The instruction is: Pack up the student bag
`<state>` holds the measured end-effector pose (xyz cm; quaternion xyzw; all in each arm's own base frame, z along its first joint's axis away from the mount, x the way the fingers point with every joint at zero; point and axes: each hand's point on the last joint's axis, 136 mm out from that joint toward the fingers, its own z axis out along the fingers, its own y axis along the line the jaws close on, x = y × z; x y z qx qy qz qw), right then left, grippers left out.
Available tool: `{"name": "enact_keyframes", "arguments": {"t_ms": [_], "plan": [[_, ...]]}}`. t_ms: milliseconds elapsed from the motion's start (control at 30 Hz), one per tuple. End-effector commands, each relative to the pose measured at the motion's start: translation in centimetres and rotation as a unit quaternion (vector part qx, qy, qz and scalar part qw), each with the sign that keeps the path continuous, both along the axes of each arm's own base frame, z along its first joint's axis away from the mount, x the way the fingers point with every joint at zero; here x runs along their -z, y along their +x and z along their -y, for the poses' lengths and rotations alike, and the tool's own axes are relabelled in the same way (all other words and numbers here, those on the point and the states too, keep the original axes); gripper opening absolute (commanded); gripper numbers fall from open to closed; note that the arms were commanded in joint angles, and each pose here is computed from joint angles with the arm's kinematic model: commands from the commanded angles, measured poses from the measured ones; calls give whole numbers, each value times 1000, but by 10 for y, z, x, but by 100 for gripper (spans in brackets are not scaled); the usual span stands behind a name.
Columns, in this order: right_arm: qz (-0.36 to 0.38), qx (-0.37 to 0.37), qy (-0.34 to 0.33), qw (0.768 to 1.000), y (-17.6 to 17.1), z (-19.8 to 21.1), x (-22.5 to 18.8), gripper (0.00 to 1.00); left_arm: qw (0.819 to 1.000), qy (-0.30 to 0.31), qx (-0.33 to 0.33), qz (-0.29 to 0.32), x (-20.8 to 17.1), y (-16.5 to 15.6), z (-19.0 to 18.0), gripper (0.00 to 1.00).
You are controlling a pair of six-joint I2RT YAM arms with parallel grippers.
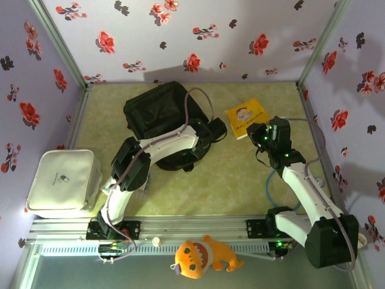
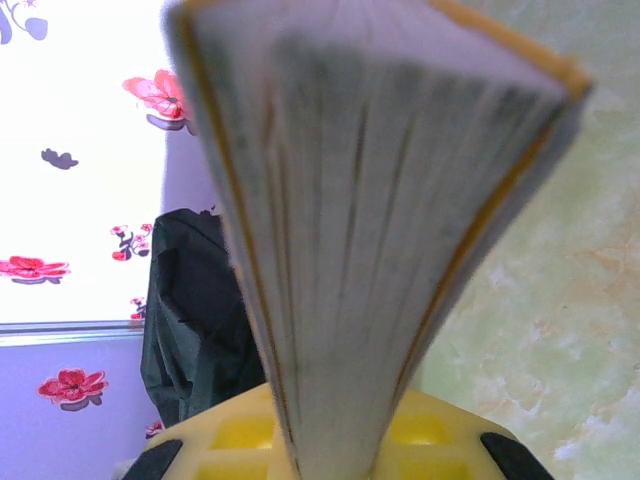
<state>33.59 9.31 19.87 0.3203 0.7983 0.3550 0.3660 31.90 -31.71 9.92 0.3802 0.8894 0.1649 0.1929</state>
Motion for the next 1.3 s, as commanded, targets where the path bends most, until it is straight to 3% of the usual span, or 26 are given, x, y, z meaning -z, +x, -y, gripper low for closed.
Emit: {"name": "enact_keyframes", "arguments": {"t_ms": [0,167,333,800,1267], "plan": [[51,14,-1,999,8,6,-24,3,999,-33,-14,35,-31,6,2,20],[51,12,-3,999,8,6,-24,3,998,-53,-22,41,-40,8,5,15],[48,7,-9,999,6,6,-21,3,991,-115,-46,54,-65,19,7,7],[85,-82,26,993,-17,-23,-27,3,953,-259,-32,153,-163,65,30,2],[85,-176,33,980,-40,-87,-11,4,943,-291,-29,159,-173,70,41,2]]}}
